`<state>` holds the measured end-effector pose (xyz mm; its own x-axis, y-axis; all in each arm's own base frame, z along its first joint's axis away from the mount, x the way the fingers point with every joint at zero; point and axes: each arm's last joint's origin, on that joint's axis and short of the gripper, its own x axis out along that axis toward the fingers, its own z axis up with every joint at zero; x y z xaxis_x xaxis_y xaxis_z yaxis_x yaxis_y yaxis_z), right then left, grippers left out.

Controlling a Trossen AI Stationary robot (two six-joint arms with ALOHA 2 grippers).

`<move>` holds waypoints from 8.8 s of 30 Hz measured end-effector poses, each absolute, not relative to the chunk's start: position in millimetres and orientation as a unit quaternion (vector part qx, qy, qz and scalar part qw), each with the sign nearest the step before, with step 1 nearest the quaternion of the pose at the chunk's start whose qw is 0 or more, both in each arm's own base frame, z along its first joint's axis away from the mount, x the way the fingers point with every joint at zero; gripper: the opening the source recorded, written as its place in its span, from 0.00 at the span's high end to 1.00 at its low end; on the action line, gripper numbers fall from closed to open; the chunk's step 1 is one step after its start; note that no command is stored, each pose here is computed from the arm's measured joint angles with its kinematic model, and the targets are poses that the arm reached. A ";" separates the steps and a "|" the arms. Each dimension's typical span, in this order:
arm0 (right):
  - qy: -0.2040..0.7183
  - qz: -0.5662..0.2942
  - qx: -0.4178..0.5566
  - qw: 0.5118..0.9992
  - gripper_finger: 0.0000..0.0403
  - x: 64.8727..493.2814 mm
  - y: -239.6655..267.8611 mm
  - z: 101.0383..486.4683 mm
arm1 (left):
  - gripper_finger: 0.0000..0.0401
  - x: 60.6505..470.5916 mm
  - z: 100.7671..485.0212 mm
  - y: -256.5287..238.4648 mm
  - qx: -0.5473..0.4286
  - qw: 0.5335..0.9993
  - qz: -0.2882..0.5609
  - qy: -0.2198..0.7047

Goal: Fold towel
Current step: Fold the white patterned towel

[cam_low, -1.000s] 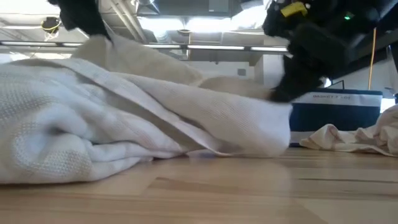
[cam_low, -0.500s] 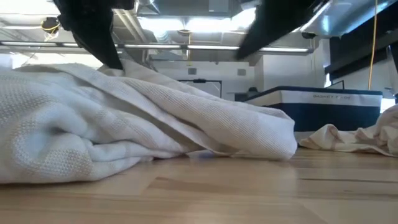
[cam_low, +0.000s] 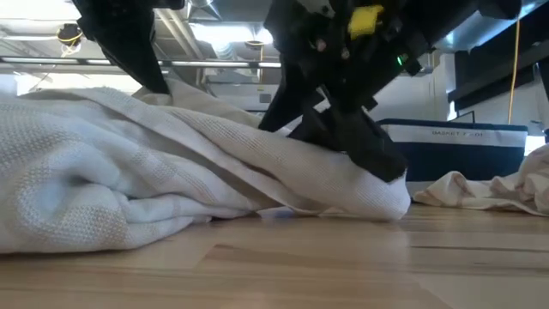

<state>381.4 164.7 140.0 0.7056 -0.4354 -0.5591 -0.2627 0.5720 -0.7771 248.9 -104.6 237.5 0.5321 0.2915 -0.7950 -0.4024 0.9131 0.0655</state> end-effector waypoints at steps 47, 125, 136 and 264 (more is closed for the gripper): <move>0.380 -0.346 -0.175 0.840 0.99 267.5 146.9 207.0 | 0.64 253.2 202.2 -122.5 -0.068 0.815 0.124 0.562; 0.366 -0.304 -0.171 0.863 0.99 273.2 161.9 208.0 | 0.97 166.5 154.5 -139.9 -0.224 0.904 0.085 0.355; 0.303 -0.285 -0.169 0.894 0.99 265.7 175.6 302.5 | 0.99 158.9 275.8 -147.2 -0.091 0.921 0.127 0.357; 0.118 -0.231 -0.157 0.953 0.99 205.1 133.2 468.8 | 0.99 129.9 485.5 -107.5 0.065 0.956 0.267 0.107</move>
